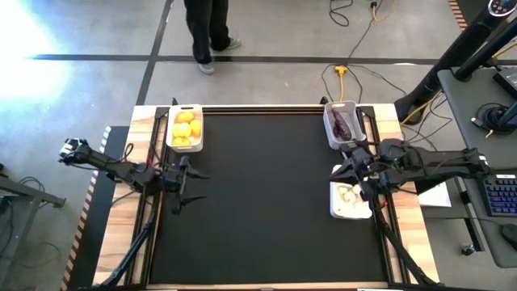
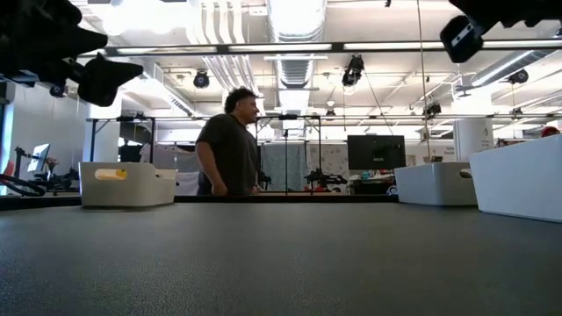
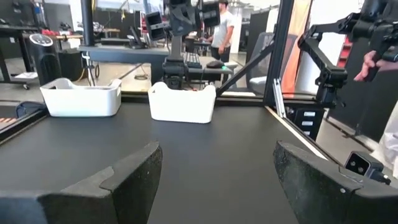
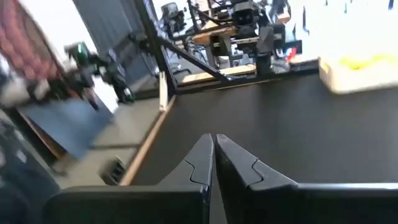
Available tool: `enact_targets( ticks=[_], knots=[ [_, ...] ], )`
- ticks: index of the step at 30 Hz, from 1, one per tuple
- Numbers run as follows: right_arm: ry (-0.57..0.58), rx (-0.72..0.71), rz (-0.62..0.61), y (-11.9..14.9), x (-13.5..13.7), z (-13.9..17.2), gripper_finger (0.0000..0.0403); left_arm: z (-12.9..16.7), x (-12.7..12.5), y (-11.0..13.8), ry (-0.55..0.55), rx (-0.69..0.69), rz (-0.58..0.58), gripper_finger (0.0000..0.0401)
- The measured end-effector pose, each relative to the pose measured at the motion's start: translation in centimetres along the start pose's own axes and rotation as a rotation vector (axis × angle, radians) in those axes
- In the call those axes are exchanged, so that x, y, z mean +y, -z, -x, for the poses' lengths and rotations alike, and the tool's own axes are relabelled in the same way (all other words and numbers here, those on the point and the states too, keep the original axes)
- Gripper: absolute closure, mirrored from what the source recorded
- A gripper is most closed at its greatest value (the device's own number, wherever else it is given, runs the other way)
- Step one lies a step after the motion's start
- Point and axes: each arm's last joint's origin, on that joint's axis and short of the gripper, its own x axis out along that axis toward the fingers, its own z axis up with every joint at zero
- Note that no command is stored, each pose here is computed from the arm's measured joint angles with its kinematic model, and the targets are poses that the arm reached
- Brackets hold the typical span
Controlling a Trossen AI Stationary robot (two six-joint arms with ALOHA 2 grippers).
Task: Sort produce into baskets
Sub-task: Return to Home Position
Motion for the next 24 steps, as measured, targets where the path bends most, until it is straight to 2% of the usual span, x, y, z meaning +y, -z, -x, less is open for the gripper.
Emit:
enact_targets(
  ticks=[6,10,13,19,24],
  knots=[
    [-0.023,-0.098,0.251,-0.5,0.7,1.9,0.039,0.6,0.2,0.6,0.001,-0.046,-0.007,0.0113],
    [-0.029,-0.161,0.33,-0.6,1.2,3.3,0.039,0.9,0.2,0.5,0.047,-0.053,-0.017,0.0113],
    [-0.08,-0.22,0.382,-0.5,1.7,4.6,0.039,1.1,0.3,0.6,0.103,-0.046,-0.01,0.0113],
    [-0.128,-0.343,0.399,1.4,2.0,7.0,0.039,1.0,0.7,0.7,0.091,-0.039,-0.036,0.0113],
    [-0.173,-0.327,0.343,2.5,1.4,5.5,0.039,1.3,0.9,0.7,0.121,-0.041,-0.056,0.0113]
  ],
)
